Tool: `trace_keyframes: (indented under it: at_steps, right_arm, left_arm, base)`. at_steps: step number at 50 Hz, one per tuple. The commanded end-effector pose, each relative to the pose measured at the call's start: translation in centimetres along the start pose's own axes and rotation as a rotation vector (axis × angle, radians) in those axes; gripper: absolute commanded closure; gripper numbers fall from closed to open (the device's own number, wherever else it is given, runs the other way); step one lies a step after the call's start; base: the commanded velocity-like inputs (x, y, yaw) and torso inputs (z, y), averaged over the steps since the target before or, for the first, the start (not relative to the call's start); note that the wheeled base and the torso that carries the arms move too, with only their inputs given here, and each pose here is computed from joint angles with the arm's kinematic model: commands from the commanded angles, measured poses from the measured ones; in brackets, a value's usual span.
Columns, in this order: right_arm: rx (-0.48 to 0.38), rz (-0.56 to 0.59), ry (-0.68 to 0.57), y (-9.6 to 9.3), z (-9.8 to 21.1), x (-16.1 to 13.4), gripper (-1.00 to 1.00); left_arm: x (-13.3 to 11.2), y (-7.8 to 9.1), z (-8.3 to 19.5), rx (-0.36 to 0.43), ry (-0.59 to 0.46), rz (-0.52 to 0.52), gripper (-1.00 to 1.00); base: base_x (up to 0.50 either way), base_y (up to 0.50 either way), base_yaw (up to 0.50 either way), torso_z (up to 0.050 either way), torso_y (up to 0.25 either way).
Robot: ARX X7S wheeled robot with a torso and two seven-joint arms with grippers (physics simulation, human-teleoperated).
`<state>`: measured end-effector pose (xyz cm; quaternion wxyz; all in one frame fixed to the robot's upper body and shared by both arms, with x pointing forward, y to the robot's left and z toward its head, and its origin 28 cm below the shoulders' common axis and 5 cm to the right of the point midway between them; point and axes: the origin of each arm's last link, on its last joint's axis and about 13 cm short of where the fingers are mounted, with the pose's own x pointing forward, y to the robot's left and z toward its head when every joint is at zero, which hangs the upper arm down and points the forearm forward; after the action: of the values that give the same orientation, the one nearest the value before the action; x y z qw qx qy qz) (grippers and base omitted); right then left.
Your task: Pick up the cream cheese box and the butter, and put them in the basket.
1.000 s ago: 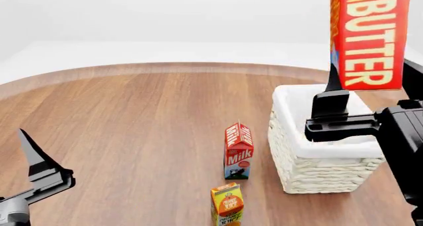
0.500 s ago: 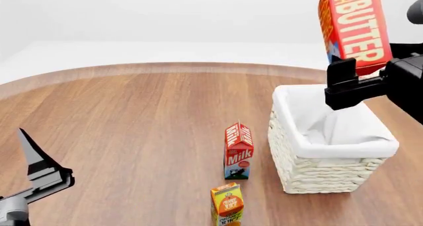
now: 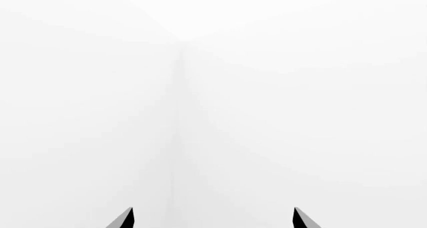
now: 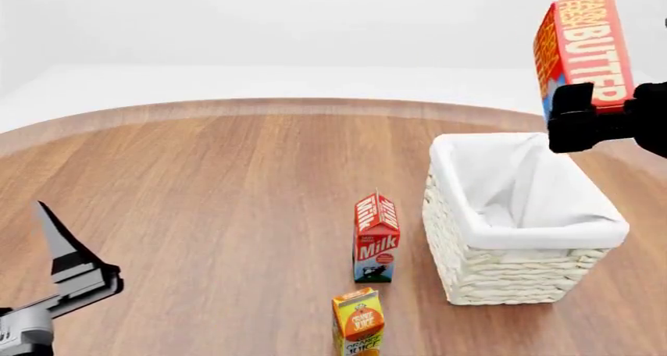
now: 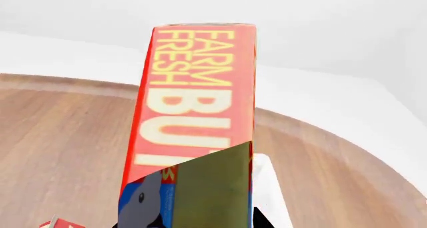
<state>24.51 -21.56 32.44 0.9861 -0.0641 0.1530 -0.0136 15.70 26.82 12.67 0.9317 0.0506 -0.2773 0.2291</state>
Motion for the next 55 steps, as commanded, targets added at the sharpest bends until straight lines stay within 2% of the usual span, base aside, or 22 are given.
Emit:
trace_keyframes:
  at_steps: [1,16,27,38,47,55]
  right_arm:
    - [0.086,-0.015,-0.024,-1.6,0.7,2.1,1.00]
    - [0.081,0.001,0.031,-2.4,-0.1,4.9,1.00]
    - [0.018,0.038,0.071,-0.9,-1.1,6.7,1.00]
    - [-0.005,0.066,0.084,0.1,-1.2,8.0,1.00]
    - [0.009,0.043,0.090,0.3,-0.8,9.0,1.00]
    - [-0.007,0.038,0.125,0.6,-2.1,9.8,1.00]
  left_arm:
    - [0.1,0.1,-0.2,0.009,-0.013,0.006,-1.00]
    - [0.1,0.0,-0.2,0.012,-0.013,0.001,-1.00]
    - [0.1,0.0,-0.3,0.010,-0.012,0.001,-1.00]
    - [0.1,-0.1,-0.4,0.009,-0.009,-0.004,-1.00]
    - [0.1,-0.1,-0.5,0.007,-0.004,-0.005,-1.00]
    - [0.1,0.0,-0.5,0.006,-0.003,-0.003,-1.00]
  base:
    - [0.00,0.00,0.00,0.000,0.010]
    - [0.00,0.00,0.00,0.001,0.001]
    - [0.00,0.00,0.00,0.000,0.001]
    - [0.00,0.00,0.00,0.001,0.002]
    - [0.00,0.00,0.00,0.000,0.001]
    - [0.00,0.00,0.00,0.000,0.001]
